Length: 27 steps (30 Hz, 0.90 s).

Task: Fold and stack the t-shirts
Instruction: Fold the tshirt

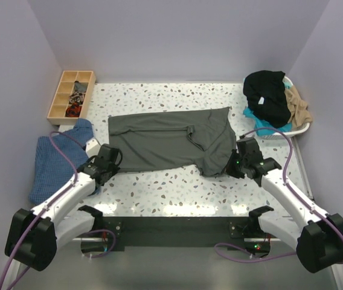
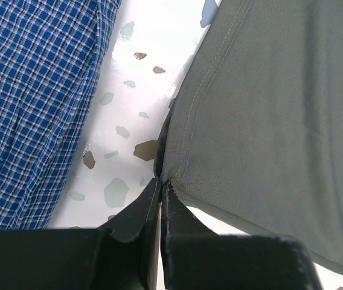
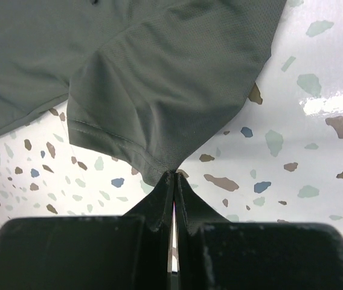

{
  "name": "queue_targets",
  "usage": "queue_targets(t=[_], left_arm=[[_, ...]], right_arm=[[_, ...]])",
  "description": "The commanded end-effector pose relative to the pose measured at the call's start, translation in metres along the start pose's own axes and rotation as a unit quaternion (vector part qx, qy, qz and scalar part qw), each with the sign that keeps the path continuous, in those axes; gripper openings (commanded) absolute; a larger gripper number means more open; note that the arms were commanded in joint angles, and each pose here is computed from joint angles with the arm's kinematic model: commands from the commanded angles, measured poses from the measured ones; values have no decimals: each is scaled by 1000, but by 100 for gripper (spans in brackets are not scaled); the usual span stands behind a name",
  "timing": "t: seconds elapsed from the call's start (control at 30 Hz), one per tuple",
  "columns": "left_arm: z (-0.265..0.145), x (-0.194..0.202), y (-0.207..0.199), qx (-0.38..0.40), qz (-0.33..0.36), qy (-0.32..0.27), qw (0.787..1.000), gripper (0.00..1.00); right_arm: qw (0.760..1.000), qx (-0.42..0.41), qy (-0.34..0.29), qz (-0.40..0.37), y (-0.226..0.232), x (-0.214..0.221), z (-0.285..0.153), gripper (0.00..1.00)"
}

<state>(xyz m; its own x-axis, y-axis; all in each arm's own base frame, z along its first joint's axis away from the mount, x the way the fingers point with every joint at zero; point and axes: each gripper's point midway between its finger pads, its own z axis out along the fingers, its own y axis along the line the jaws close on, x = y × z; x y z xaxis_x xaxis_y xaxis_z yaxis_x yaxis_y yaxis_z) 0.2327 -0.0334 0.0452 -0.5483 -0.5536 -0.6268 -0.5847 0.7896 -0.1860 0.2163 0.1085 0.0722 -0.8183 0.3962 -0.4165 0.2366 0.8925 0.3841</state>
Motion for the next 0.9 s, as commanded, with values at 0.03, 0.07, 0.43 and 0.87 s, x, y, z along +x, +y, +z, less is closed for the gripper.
queue_targets(t=[0.03, 0.07, 0.43, 0.87], left_arm=[[-6, -22, -8, 2, 4, -31, 1000, 2], [-5, -22, -8, -2, 8, -30, 1000, 2], [-3, -51, -26, -12, 25, -55, 998, 4], [7, -80, -24, -23, 30, -73, 997, 5]], right_arm=[[999, 5, -44, -30, 11, -31, -12, 0], [998, 7, -59, -33, 14, -41, -16, 0], [989, 48, -124, -70, 23, -96, -20, 0], [980, 73, -165, -87, 33, -135, -23, 0]])
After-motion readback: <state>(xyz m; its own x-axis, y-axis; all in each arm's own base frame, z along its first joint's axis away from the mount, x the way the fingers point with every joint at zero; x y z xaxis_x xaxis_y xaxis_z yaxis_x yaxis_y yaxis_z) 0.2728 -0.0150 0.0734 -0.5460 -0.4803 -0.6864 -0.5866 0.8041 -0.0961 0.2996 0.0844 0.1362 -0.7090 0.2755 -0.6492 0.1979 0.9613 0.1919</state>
